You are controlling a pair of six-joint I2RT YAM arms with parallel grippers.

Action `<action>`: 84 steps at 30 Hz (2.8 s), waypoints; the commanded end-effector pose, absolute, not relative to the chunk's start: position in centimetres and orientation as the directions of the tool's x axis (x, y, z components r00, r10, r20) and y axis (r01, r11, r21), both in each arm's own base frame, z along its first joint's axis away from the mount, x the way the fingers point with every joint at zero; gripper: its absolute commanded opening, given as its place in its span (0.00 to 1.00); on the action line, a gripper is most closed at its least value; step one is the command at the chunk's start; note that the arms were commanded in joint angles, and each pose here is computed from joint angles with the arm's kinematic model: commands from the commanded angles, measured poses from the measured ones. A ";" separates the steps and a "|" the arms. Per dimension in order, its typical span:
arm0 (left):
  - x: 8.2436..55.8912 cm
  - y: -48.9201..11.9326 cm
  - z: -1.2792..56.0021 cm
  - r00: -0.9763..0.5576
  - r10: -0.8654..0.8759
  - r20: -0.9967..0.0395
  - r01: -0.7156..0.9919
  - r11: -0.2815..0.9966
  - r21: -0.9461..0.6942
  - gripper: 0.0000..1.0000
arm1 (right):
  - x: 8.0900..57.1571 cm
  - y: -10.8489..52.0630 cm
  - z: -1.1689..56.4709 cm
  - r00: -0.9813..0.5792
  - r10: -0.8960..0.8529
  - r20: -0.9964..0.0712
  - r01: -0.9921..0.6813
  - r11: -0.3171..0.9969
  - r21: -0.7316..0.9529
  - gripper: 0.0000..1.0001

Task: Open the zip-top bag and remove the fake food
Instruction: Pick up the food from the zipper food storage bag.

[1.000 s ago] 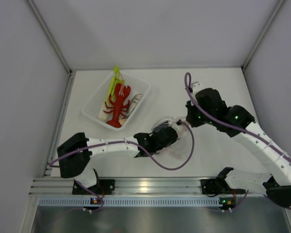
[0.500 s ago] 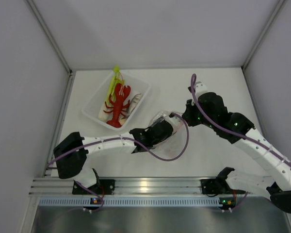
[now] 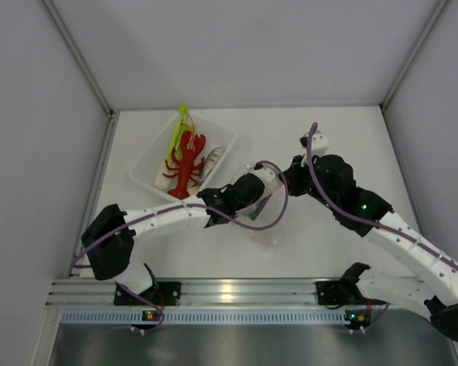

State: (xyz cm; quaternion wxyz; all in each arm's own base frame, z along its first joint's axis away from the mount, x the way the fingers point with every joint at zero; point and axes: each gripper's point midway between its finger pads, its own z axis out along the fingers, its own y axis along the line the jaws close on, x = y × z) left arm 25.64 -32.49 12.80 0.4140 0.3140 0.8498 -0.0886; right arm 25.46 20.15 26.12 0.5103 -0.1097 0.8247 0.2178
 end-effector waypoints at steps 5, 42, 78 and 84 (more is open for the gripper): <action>28.5 -33.8 22.6 -0.514 -0.008 -0.858 0.496 0.813 -0.304 0.00 | 26.5 14.1 22.2 -0.473 -0.070 -0.878 -0.210 0.977 0.035 0.00; 29.9 -35.3 27.5 -0.310 -0.157 -0.938 0.590 0.741 -0.319 0.00 | 22.1 21.8 24.3 -0.543 -0.103 -0.833 -0.592 0.750 0.293 0.00; 31.7 -33.9 25.2 -0.249 -0.341 -0.907 0.203 0.897 -0.393 0.00 | 18.6 25.6 33.7 -0.547 0.483 -0.684 -0.480 0.489 0.728 0.46; 31.9 -33.0 24.3 -0.228 -0.391 -0.892 0.119 0.898 -0.424 0.00 | 17.0 26.4 34.1 -0.544 0.477 -0.690 -0.515 0.460 0.724 0.45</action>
